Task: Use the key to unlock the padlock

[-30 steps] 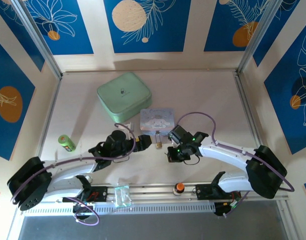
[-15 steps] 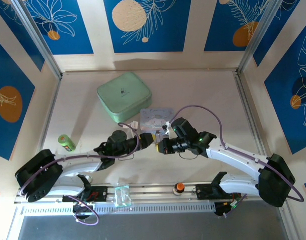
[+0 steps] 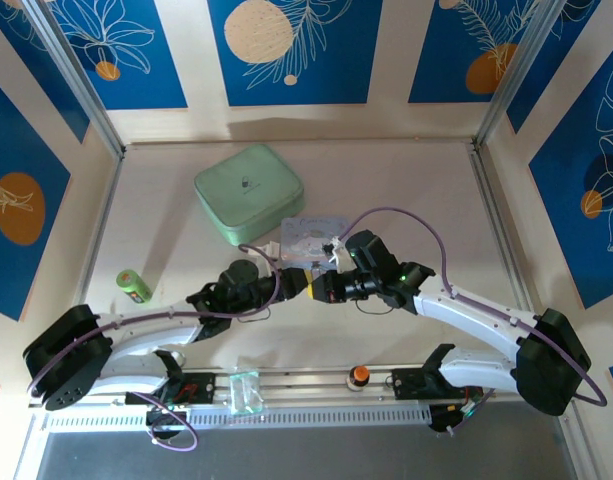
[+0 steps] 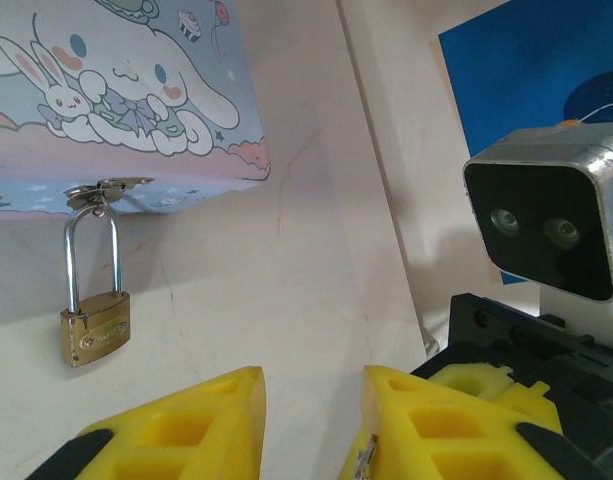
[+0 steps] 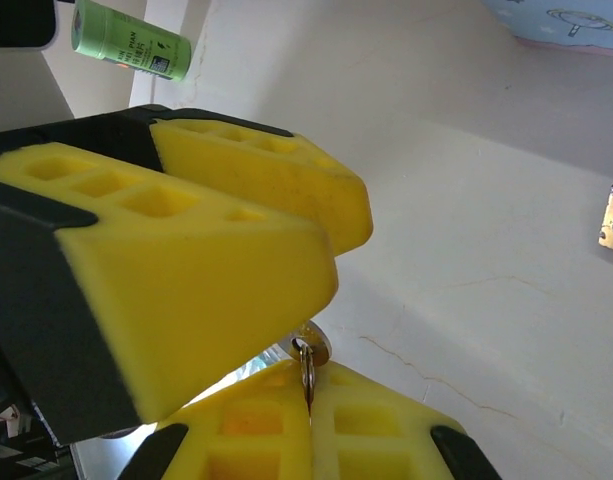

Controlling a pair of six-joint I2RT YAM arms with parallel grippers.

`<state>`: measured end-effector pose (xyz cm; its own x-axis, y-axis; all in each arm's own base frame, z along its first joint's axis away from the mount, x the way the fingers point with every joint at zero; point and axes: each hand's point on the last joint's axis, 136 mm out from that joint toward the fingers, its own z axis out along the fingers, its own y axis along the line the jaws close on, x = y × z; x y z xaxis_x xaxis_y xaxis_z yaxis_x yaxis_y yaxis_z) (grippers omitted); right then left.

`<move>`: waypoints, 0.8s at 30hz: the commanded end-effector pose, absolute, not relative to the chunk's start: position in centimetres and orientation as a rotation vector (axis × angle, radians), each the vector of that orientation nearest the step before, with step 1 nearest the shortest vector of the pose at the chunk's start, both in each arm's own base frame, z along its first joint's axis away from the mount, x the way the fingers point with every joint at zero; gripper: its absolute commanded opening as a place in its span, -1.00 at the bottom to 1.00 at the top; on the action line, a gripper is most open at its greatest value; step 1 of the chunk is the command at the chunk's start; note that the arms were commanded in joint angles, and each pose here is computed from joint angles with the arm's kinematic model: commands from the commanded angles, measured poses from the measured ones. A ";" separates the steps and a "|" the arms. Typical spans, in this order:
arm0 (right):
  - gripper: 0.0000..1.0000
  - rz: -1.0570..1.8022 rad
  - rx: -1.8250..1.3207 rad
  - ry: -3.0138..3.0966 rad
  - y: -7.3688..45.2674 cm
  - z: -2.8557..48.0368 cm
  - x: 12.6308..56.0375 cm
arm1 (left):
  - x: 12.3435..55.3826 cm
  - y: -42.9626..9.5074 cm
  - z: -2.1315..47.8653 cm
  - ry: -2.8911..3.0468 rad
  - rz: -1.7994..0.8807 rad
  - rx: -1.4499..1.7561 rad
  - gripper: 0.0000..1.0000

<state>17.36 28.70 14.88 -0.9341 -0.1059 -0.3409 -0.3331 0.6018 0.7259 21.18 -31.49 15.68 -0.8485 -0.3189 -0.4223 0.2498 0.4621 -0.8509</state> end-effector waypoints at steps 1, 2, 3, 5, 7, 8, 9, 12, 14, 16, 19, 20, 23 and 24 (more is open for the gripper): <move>-0.92 1.314 -0.394 2.530 29.3 15.9 16.9 | 21.2 -31.8 15.8 2.187 -1.353 -0.019 -0.48; -0.92 1.313 -0.393 2.530 29.3 15.8 16.9 | 21.2 -31.7 15.8 2.190 -1.330 -0.006 -0.58; -0.92 1.313 -0.393 2.529 29.3 15.7 16.9 | 21.2 -31.6 15.7 2.195 -1.308 0.004 -0.61; -0.93 1.312 -0.387 2.528 29.3 15.6 16.9 | 21.3 -31.4 15.8 2.194 -1.289 0.006 -0.70; -0.93 1.317 -0.383 2.524 29.3 15.5 16.9 | 21.3 -31.4 15.9 2.194 -1.286 0.007 -0.77; -0.93 1.322 -0.383 2.520 29.3 15.6 16.9 | 21.3 -31.4 15.7 2.202 -1.282 0.008 -0.83; -0.92 1.324 -0.382 2.522 29.3 15.6 16.8 | 21.2 -31.4 15.7 2.205 -1.280 0.008 -0.96; -0.70 1.332 -0.391 2.510 29.3 15.9 16.7 | 21.2 -31.5 16.0 2.189 -1.298 0.002 -1.00; -0.20 1.337 -0.387 2.489 29.1 16.3 16.8 | 21.3 -31.4 16.4 2.169 -1.308 -0.001 -1.00; 0.34 1.340 -0.352 2.453 28.7 17.0 17.1 | 21.4 -31.1 16.8 2.153 -1.303 -0.013 -1.00; 0.67 1.370 -0.251 2.358 27.9 18.7 18.3 | 21.8 -30.5 17.9 2.104 -1.310 -0.057 -1.00; 0.72 1.385 -0.219 2.321 27.8 19.4 18.8 | 22.0 -30.2 18.3 2.085 -1.312 -0.083 -1.00; 0.77 1.481 -0.129 2.192 27.8 21.3 20.2 | 22.6 -29.3 19.7 1.995 -1.372 -0.212 -1.00; 0.78 1.532 -0.101 2.145 28.0 22.0 20.6 | 22.8 -29.0 20.4 1.943 -1.407 -0.253 -1.00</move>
